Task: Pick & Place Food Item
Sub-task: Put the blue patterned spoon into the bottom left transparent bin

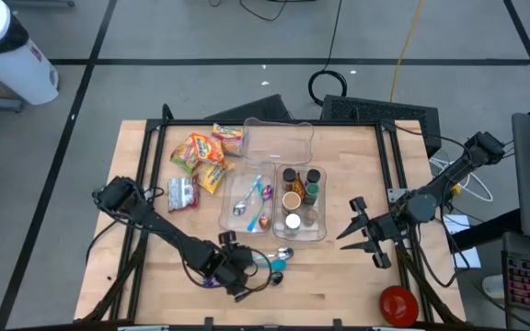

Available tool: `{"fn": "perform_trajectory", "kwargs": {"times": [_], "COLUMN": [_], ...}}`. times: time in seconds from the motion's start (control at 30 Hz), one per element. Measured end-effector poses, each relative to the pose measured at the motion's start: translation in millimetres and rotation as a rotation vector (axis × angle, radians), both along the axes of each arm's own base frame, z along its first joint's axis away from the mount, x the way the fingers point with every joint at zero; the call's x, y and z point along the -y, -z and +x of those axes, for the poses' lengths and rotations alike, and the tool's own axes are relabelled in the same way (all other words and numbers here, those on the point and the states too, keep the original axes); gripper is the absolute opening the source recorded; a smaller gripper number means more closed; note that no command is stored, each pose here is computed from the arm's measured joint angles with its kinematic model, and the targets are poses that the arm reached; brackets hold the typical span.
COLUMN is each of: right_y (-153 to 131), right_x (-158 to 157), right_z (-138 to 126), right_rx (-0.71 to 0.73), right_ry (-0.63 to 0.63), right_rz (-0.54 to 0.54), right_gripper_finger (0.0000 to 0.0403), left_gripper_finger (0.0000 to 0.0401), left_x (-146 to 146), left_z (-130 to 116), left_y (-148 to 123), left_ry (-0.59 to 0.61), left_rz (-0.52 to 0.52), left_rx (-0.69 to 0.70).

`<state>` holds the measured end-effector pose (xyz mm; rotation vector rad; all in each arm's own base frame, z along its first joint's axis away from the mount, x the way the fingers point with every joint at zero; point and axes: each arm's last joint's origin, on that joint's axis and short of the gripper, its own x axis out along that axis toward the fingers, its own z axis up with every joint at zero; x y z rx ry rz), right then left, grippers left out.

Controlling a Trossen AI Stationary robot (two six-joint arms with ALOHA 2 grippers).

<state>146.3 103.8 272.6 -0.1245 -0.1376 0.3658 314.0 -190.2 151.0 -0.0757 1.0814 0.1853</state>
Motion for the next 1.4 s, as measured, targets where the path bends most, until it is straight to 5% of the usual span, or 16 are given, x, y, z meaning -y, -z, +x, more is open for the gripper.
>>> {"fn": "perform_trajectory", "kwargs": {"times": [0.7,1.07,1.4], "right_y": [0,0,0], "right_x": [0,0,0], "right_z": [0,0,0], "right_rx": [-0.002,-0.002,-0.002], "right_ry": [-0.001,-0.001,-0.001], "right_rz": [0.003,0.003,0.003], "right_gripper_finger": [0.0105,0.0105,0.0105], "left_gripper_finger": [0.0195,0.0195,0.0195], "left_x": [-8,1,-5], "left_z": [-11,-5,-2], "left_y": [17,15,15], "left_ry": [-0.091,0.043,0.003], "left_rz": [-0.042,-0.179,-0.136], "left_rx": [-0.048,-0.043,-0.014]}}
